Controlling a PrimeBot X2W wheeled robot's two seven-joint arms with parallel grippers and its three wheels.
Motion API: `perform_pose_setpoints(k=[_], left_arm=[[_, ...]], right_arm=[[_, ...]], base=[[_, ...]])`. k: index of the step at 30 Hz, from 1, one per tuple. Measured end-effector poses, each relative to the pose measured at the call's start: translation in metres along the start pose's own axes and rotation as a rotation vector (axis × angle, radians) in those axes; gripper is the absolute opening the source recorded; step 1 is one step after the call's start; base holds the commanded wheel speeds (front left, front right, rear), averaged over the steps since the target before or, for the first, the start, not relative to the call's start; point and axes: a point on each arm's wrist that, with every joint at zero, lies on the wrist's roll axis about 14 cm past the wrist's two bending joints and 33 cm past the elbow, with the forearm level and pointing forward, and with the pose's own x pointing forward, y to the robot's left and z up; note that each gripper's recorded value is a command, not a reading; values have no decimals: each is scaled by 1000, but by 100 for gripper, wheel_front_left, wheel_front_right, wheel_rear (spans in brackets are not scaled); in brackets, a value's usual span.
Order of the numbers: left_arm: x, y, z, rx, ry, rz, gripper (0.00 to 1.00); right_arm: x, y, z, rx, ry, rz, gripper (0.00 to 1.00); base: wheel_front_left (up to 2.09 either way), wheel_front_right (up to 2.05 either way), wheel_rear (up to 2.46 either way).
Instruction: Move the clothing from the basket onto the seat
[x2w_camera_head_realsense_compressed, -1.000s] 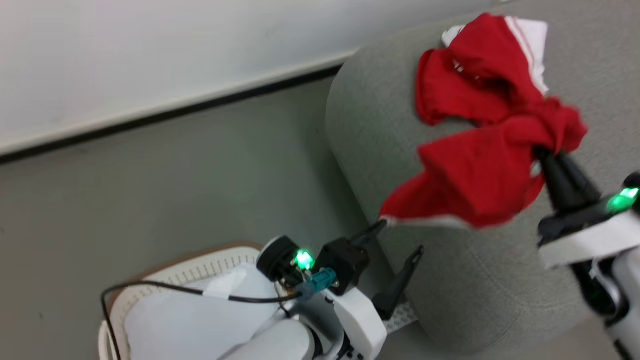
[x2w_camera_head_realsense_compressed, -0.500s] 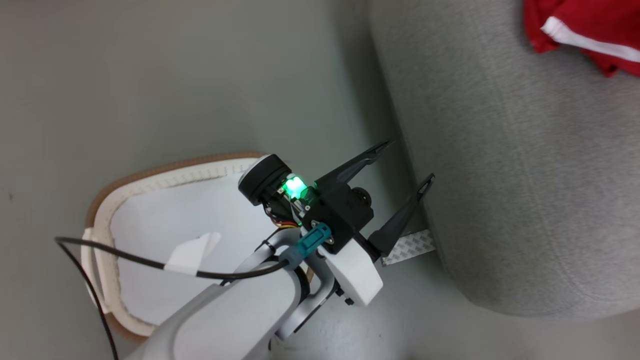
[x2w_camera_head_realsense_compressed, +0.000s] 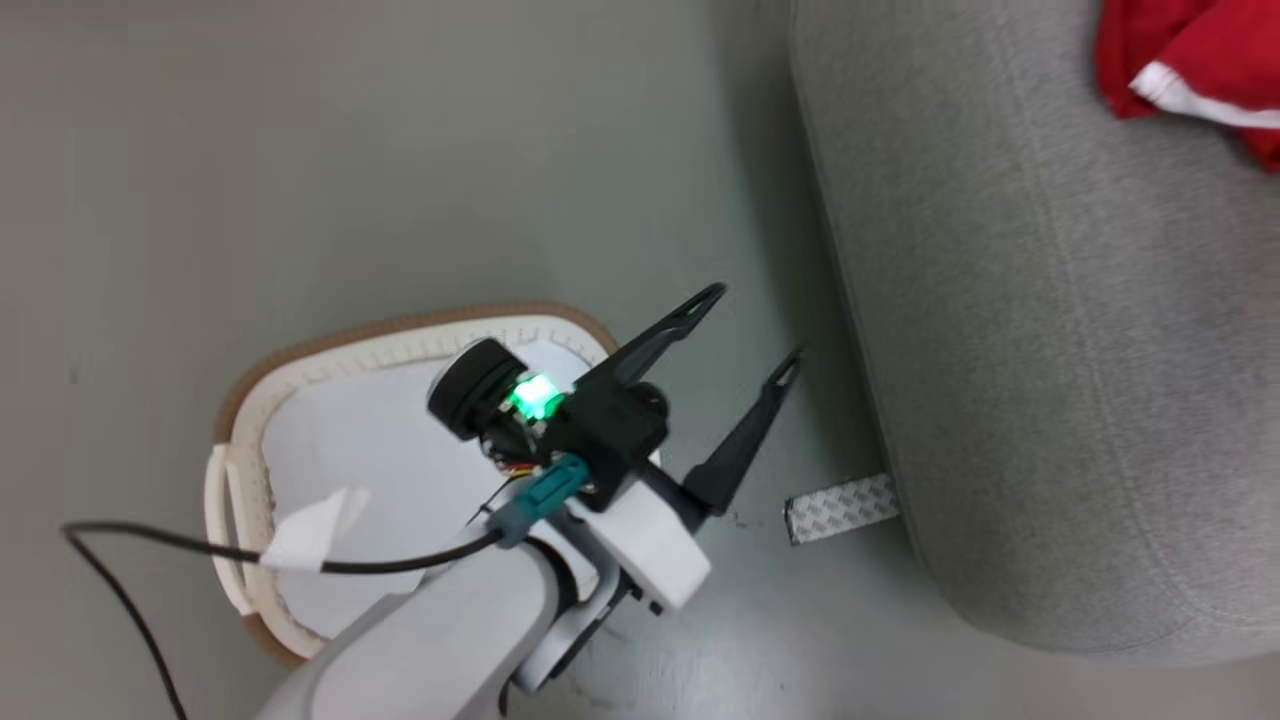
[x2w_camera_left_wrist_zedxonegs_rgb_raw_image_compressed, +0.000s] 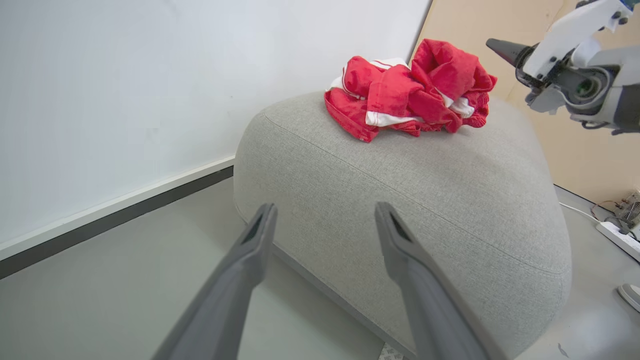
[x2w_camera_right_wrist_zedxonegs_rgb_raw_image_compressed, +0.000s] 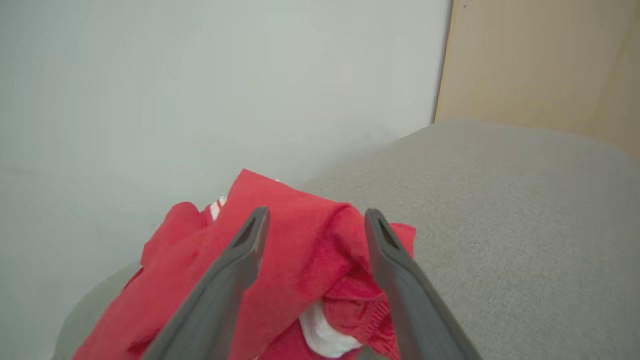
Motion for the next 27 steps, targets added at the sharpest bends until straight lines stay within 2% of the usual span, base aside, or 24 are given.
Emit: perform_pose_setpoints(k=[4,9,15,18,19,23,24,26,27], left_arm=[[-6,2,3,1,4,42,100],[-22,-1,28,-27,-61,115,100],[-50,1,48,-14,-106,232,100],[-65,6,49,-16,-98,292,100],[-81,11,50,-22,-91,356,100],[-115,19,52,-2,-81,467,100],[-115,19,52,-2,-81,467,100],[-145,26,53,4,-81,563,100],[-145,26,53,4,-81,563,100]], right_arm=[[-22,9,-5,-9,14,46,100],[-62,3,21,-25,-41,112,100],[-108,17,42,-39,-99,232,100],[-125,24,40,-24,-96,275,100],[-141,35,39,-32,-96,330,100],[-174,51,33,-28,-88,417,100],[-174,51,33,-28,-88,417,100],[-201,65,22,-8,-60,486,100],[-201,65,22,-8,-60,486,100]], base=[[0,0,0],[0,0,0],[0,0,0],[0,0,0],[0,0,0],[0,0,0],[0,0,0],[0,0,0],[0,0,0]])
